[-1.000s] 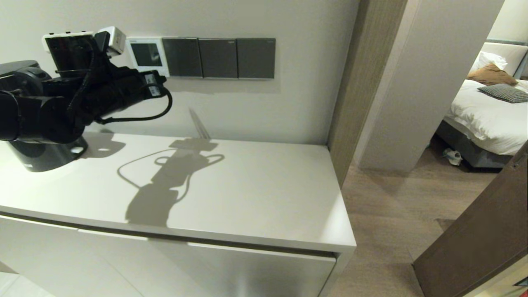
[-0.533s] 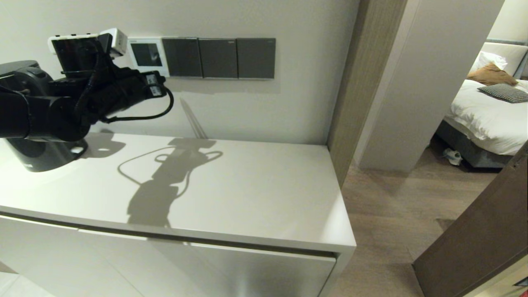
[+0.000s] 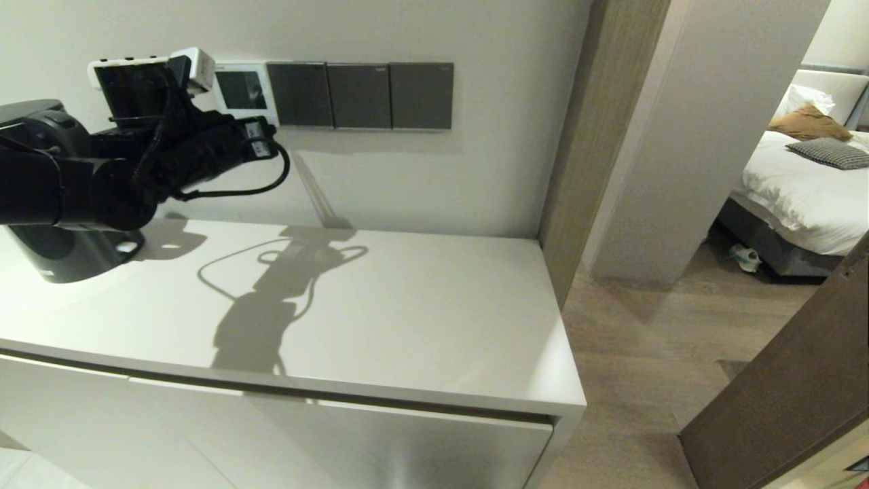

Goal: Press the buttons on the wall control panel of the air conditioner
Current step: Turn on the central air conditioner, then press the temperature increase button

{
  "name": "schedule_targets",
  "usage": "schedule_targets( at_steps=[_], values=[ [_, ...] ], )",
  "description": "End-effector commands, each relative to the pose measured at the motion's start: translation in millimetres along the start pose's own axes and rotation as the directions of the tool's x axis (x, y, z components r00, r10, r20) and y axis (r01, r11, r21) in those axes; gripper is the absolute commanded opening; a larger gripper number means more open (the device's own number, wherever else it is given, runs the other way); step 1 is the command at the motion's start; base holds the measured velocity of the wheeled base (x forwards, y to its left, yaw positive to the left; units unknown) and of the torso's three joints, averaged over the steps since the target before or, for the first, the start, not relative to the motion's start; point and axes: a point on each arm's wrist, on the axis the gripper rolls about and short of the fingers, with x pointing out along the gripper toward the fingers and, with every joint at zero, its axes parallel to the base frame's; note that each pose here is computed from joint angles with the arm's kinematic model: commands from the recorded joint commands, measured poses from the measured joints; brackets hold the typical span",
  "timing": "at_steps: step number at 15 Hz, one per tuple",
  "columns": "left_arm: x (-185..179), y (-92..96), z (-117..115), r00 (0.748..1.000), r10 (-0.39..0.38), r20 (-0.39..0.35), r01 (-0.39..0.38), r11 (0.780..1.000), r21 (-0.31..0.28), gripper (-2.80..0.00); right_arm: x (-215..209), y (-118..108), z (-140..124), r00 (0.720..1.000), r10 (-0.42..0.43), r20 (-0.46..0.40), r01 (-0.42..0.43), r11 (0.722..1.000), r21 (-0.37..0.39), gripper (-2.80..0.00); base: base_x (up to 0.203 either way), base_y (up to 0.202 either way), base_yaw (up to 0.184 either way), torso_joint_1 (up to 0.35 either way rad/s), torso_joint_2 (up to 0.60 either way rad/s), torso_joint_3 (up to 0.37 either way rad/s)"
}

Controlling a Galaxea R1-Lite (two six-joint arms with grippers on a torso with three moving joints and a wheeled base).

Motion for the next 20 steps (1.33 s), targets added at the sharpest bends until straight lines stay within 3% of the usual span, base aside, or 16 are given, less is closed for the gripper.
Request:
schedule_targets(
  at_steps=[1,7,12,16,20],
  values=[
    [2,2.8,-1,1.000,0.005,0.004,-0.005,1.000,-0.001,-2.80,0,0,0,1.000,0.001,-0.003,-0.001,1.000,0.000,-2.80,0.000,0.000,0.000,0.000,0.00,0.000],
    [-4,5.1,4,1.000,0.016,0.012,-0.016,1.000,-0.002,-2.80,0,0,0,1.000,0.001,-0.003,-0.001,1.000,0.000,-2.80,0.000,0.000,0.000,0.000,0.00,0.000],
    [-44,0.7,26,0.999,0.017,0.050,-0.017,1.000,0.001,-2.80,0,0,0,1.000,0.001,-0.003,-0.001,1.000,0.000,-2.80,0.000,0.000,0.000,0.000,0.00,0.000],
    [-53,20.4,30,0.995,0.080,0.062,-0.080,0.997,0.002,-2.80,0,0,0,1.000,0.001,-0.003,-0.001,1.000,0.000,-2.80,0.000,0.000,0.000,0.000,0.00,0.000],
    [-53,23.5,30,0.994,0.088,0.061,-0.088,0.996,-0.001,-2.80,0,0,0,1.000,0.001,-0.003,-0.001,1.000,0.000,-2.80,0.000,0.000,0.000,0.000,0.00,0.000]
  ],
)
